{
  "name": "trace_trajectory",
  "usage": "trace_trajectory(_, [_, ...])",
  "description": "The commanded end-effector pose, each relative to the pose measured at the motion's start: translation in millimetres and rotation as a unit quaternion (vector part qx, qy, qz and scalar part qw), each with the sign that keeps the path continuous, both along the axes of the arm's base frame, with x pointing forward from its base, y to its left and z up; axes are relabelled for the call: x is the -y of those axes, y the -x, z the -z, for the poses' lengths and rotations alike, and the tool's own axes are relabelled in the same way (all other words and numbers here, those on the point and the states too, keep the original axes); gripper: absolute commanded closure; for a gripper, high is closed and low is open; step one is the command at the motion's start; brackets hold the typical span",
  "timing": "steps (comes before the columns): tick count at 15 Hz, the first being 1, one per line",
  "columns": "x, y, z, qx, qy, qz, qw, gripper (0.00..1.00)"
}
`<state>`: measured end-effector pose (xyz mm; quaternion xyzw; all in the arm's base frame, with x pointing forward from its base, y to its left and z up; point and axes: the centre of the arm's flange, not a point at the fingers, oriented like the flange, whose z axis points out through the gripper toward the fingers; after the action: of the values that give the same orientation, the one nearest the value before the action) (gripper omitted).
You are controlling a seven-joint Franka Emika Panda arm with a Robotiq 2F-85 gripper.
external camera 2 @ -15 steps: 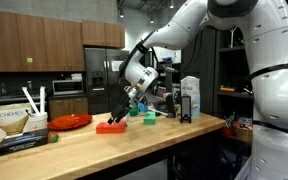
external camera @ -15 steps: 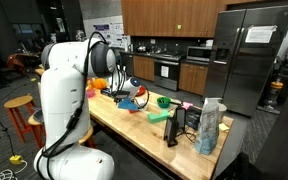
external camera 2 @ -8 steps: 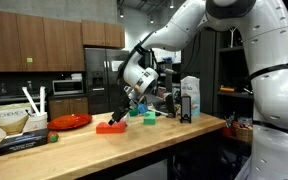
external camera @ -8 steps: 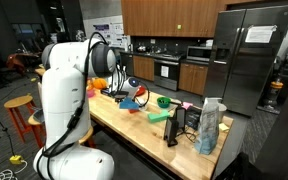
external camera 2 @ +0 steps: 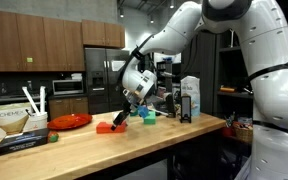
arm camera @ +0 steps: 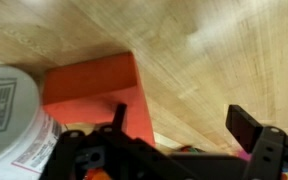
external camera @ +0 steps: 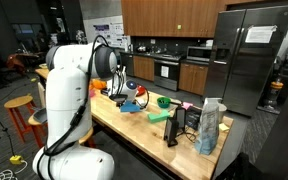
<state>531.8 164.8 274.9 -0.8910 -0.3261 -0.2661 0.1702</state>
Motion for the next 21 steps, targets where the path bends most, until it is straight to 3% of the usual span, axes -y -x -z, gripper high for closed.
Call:
trace_trajectory(1, [12.0, 10.1, 15.3, -0.036, 0.066, 0.004, 0.9971, 0.00])
trace_trajectory(7, [34.4, 22.6, 1.6, -0.053, 0.166, 0.006, 0.9847, 0.00])
trace_trajectory(12, [65.6, 31.0, -5.6, -0.085, 0.244, 0.024, 0.9659, 0.00])
trace_trajectory(16, [84.8, 34.1, -4.6, -0.132, 0.303, 0.044, 0.9427, 0.00])
trace_trajectory(21, [96.9, 45.0, -4.2, -0.212, 0.363, 0.069, 0.9048, 0.00])
